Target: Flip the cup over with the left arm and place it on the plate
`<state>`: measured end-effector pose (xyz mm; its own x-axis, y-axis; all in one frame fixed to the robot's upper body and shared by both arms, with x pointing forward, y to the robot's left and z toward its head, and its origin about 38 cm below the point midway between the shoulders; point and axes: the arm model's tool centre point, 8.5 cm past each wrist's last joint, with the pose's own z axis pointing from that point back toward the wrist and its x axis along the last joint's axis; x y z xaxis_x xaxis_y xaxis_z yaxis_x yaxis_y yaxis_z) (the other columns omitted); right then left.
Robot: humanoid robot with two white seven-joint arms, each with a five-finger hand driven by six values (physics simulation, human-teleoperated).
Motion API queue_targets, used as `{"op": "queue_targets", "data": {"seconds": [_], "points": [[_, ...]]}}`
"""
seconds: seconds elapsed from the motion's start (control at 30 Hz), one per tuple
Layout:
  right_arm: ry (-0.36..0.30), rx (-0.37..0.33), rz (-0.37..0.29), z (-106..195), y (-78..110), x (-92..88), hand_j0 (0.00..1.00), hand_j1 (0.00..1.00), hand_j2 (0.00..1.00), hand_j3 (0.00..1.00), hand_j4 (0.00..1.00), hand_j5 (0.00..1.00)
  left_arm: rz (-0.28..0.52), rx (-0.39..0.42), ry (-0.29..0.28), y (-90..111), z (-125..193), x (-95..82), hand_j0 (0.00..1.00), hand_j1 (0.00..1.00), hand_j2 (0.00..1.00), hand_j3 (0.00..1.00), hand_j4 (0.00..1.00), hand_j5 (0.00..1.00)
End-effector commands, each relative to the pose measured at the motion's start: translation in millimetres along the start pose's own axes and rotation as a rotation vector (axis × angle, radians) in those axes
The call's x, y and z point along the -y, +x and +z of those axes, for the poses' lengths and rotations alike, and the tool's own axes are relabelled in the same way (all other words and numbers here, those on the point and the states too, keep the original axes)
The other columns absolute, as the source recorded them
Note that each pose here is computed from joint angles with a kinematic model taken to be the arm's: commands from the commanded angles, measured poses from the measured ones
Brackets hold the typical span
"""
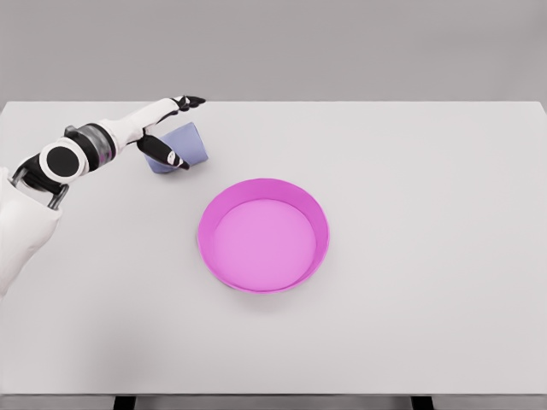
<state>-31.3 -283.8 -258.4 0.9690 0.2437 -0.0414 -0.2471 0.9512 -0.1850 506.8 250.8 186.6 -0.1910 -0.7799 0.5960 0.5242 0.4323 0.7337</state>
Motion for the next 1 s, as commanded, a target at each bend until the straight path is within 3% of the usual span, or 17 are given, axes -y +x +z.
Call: {"op": "queue_targets", "data": {"seconds": [0.0, 0.13, 0.27, 0.37, 0.63, 0.97], "points": [[-0.001, 0.0, 0.0, 0, -0.1, 0.2, 1.0, 1.0, 1.0, 1.0, 1.0, 1.0, 0.001, 0.0, 0.004, -1, 0, -0.3, 1.0, 1.0, 1.0, 1.0, 1.0, 1.0], [-0.001, 0.0, 0.0, 0, -0.1, 0.2, 1.0, 1.0, 1.0, 1.0, 1.0, 1.0, -0.1, -0.06, 0.024, -8, 0, -1.9, 1.0, 1.0, 1.0, 1.0, 1.0, 1.0], [0.001, 0.0, 0.0, 0, -0.1, 0.1, 1.0, 1.0, 1.0, 1.0, 1.0, 1.0, -0.077, -0.081, 0.02, -16, -2, -0.5, 1.0, 1.0, 1.0, 1.0, 1.0, 1.0], [0.001, 0.0, 0.0, 0, -0.1, 0.1, 1.0, 1.0, 1.0, 1.0, 1.0, 1.0, -0.055, -0.07, 0.009, -12, -9, 6.8, 1.0, 1.0, 1.0, 1.0, 1.0, 1.0], [-0.001, 0.0, 0.0, 0, -0.1, 0.2, 1.0, 1.0, 1.0, 1.0, 1.0, 1.0, -0.043, -0.07, 0.007, -8, -18, 5.2, 1.0, 1.0, 1.0, 1.0, 1.0, 1.0], [0.001, 0.0, 0.0, 0, -0.1, 0.1, 1.0, 1.0, 1.0, 1.0, 1.0, 1.0, -0.005, -0.122, -0.034, -20, -37, 21.4, 1.0, 1.0, 1.0, 1.0, 1.0, 1.0]]}}
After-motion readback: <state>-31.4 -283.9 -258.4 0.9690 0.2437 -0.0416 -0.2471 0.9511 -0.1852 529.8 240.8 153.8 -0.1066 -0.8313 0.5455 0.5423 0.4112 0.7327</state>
